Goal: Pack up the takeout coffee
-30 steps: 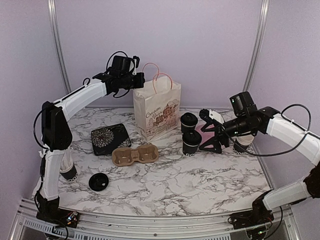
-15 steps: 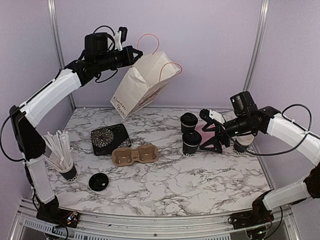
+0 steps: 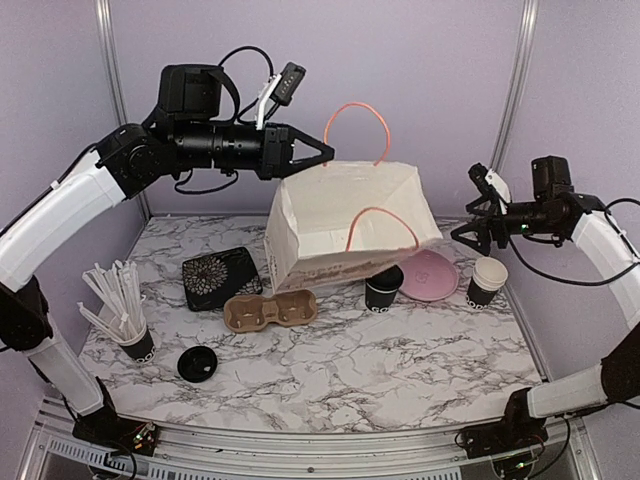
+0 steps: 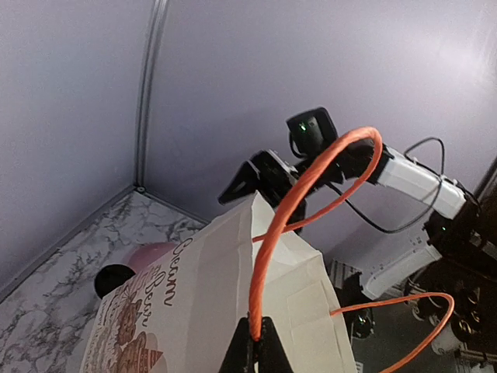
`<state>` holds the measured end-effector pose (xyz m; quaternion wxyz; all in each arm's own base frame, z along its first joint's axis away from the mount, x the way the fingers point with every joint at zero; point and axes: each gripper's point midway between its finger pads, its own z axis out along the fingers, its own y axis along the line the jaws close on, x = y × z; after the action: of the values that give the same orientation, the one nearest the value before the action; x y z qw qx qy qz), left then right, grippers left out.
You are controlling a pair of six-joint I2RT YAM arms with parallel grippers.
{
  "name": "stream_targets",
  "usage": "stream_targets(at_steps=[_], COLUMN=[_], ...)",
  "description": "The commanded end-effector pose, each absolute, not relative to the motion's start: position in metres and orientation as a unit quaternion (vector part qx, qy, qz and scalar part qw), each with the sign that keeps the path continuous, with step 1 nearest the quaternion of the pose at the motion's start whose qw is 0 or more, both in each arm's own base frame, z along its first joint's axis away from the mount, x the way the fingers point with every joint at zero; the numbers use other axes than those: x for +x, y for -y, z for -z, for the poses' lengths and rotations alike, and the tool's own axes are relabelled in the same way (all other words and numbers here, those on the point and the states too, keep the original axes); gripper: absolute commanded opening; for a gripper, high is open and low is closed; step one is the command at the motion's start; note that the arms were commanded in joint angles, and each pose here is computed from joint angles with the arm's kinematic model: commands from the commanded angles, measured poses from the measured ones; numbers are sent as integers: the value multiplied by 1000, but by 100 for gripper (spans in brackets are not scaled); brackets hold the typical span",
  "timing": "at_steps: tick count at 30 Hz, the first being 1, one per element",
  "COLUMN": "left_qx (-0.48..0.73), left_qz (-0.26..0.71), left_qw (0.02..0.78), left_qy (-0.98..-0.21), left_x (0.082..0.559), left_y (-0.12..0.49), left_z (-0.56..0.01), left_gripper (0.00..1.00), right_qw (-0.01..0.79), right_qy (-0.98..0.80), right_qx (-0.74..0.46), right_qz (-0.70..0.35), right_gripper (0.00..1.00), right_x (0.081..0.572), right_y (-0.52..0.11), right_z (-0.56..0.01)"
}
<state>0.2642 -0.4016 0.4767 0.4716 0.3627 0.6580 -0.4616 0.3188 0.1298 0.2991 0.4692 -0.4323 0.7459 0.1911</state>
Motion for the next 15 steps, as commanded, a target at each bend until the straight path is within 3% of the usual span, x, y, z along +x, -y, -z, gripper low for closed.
stream_targets(at_steps=[1,6,15], left_qx=[458,497,514], left_qz=[486,492,451], left_qw=[384,329,287], left_qy=[-638,-634,-671], left_x=[187,152,166], left_y=[416,435,462], left_z=[-449,-414,-344], left_gripper=[0,0,0], right_qw=[488,501,497], right_qy=[-763,-763,-752], right_qx=[-368,-351,-364], right_qz=[-210,-210,-235], right_gripper=[99,99,98], right_x=[337,341,332], right_y=[-94,-85,-92], right_z=[-316,-317,-312])
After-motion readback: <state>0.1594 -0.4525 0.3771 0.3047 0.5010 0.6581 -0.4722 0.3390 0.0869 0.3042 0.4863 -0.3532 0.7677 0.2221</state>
